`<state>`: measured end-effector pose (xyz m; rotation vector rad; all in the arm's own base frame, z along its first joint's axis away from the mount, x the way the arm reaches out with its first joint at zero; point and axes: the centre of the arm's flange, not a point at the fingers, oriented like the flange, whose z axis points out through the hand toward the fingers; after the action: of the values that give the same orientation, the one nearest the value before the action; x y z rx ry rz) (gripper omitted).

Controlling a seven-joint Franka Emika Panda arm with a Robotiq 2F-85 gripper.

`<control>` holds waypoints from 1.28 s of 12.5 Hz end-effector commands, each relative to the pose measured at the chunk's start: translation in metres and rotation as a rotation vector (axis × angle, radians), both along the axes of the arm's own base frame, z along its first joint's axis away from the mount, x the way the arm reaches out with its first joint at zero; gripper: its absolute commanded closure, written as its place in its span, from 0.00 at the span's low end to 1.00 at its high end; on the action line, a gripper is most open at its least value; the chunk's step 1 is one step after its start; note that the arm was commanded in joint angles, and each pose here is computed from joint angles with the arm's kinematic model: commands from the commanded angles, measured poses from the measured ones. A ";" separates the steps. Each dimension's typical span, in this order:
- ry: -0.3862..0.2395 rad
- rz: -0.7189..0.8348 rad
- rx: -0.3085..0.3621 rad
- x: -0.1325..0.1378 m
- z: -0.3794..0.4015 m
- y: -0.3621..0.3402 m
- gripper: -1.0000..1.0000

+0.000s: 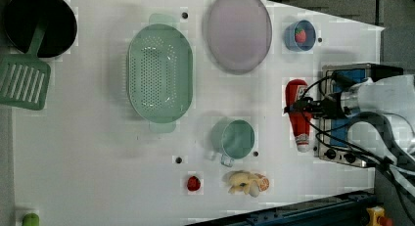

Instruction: Pick ketchup from plate and place it on table.

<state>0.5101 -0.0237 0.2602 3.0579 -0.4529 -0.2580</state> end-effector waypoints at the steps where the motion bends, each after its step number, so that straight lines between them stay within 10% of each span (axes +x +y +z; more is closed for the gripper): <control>1: -0.067 -0.076 0.000 0.011 -0.003 -0.010 0.39; 5: -0.068 -0.077 0.004 0.008 -0.038 -0.010 0.02; 16: -0.174 -0.544 -0.049 0.024 0.146 -0.017 0.00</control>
<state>0.5259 -0.0364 0.3508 2.9165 -1.0352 -0.1247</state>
